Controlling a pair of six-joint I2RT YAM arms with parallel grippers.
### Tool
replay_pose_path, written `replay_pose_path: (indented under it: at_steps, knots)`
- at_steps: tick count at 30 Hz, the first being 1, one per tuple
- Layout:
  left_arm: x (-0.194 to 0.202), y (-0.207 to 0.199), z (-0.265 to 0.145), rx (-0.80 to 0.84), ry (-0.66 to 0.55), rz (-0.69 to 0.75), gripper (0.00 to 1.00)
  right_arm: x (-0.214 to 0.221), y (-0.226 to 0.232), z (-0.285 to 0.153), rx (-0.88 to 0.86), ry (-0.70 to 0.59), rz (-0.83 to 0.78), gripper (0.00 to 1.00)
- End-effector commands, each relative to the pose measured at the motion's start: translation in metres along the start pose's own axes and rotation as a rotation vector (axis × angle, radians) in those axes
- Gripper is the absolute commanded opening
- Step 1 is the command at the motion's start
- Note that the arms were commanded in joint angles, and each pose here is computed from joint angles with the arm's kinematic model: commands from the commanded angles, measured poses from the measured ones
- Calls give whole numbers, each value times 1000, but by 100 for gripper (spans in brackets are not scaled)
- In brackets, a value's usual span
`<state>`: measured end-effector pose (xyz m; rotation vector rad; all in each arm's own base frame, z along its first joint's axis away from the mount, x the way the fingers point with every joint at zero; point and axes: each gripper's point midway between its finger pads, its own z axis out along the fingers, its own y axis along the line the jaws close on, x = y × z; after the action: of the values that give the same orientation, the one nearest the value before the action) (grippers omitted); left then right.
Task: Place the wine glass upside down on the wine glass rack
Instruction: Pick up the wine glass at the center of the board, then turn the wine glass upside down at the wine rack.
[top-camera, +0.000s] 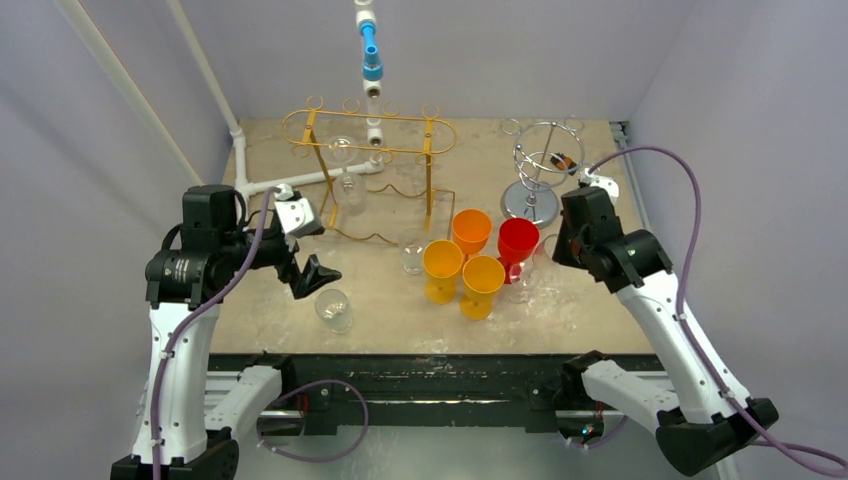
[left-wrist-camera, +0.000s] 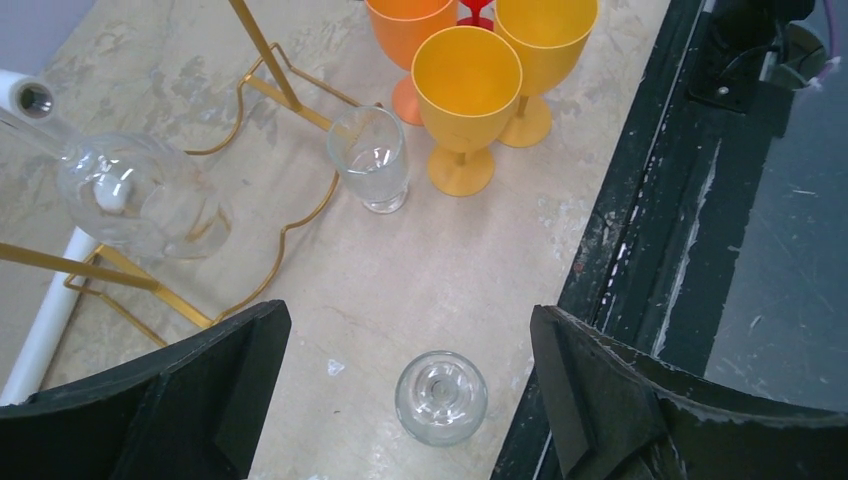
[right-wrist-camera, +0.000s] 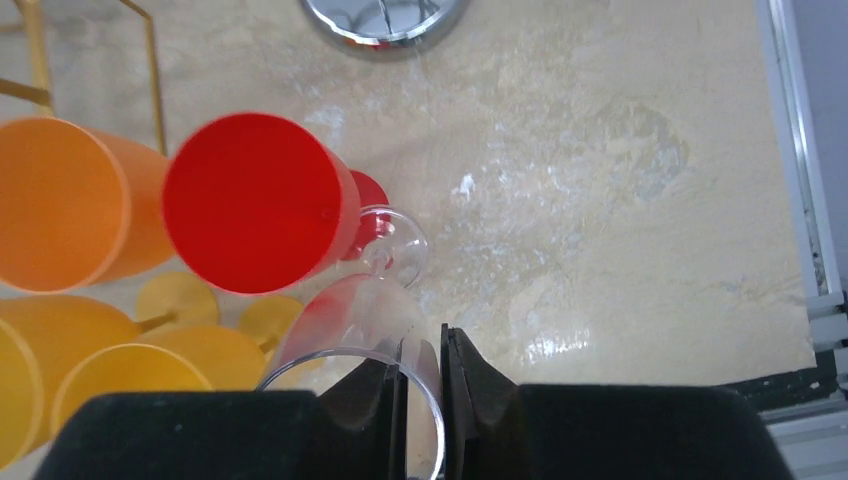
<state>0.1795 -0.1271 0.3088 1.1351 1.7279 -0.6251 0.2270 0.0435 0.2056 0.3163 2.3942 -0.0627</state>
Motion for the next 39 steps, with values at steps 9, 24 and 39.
replay_pose_path:
  at_steps: [9, 24, 39]
  knots:
    - [-19, -17, 7, 117, -111, -77, 100, -87, 6, -123, -212, -249, 29, 0]
    - [-83, 18, 14, 108, -309, -134, 100, -123, 97, -198, -793, -362, 21, 0]
    - [-94, 10, 51, 164, -325, -251, 100, -140, 169, -216, -1143, -360, -9, 0]
